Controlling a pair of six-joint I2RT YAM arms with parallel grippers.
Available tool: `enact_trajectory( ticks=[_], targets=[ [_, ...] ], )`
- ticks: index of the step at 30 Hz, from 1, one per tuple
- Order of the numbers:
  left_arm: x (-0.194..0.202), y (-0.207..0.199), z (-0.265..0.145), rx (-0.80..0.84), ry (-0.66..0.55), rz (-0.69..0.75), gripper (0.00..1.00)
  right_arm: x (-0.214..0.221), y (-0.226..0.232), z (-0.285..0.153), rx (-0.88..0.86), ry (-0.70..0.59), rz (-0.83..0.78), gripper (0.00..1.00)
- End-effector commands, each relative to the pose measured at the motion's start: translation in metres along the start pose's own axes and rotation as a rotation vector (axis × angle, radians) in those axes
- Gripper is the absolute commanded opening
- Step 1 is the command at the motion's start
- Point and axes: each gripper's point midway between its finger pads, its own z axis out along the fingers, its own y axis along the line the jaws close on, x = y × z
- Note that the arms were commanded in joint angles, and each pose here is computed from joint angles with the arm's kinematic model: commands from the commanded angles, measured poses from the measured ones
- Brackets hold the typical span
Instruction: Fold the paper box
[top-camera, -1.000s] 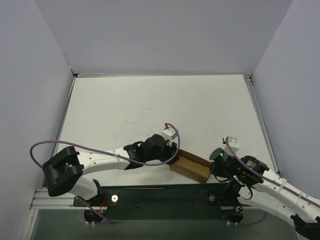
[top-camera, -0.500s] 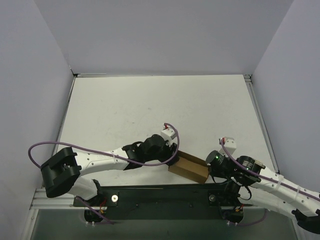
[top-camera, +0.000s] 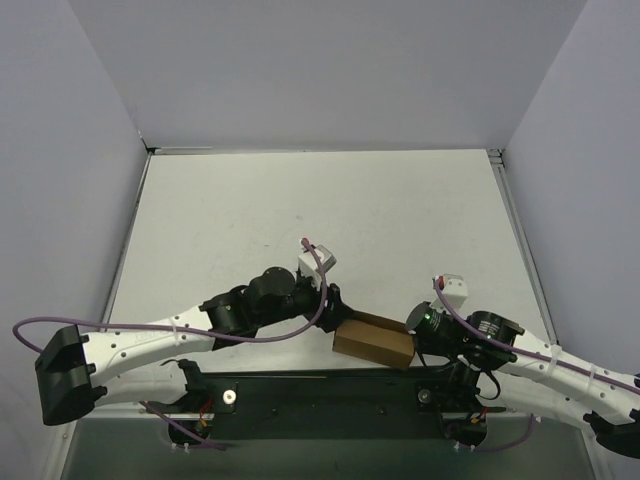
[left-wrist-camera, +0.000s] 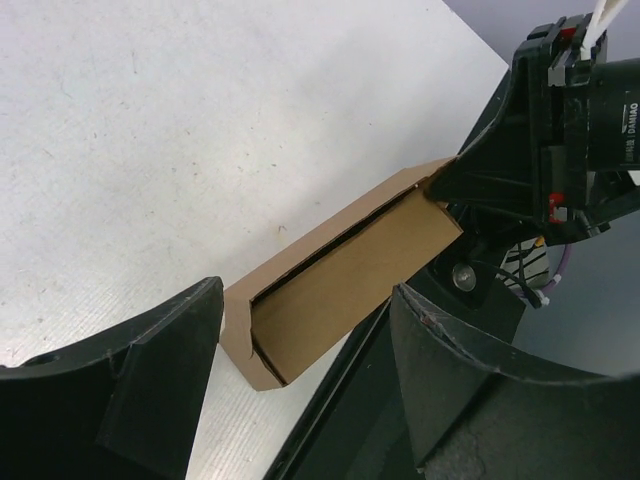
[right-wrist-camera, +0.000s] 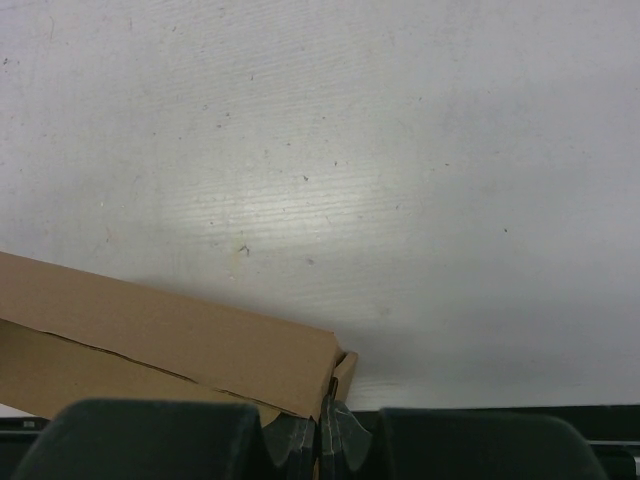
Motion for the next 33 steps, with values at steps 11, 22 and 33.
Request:
enact_trajectory(
  ticks=[11, 22, 33],
  targets=[
    [0.047, 0.021, 0.007, -0.069, 0.169, 0.055, 0.68, 0.011, -0.010, -0.003, 0.059, 0.054, -0.042, 0.00],
    [0.061, 0.027, 0.016, -0.111, 0.225, 0.043, 0.36, 0.011, -0.012, -0.003, 0.070, 0.049, -0.044, 0.00],
    [0.042, 0.012, 0.020, -0.148, 0.221, -0.086, 0.04, 0.012, -0.014, 0.001, 0.097, 0.038, -0.071, 0.00]
  ],
)
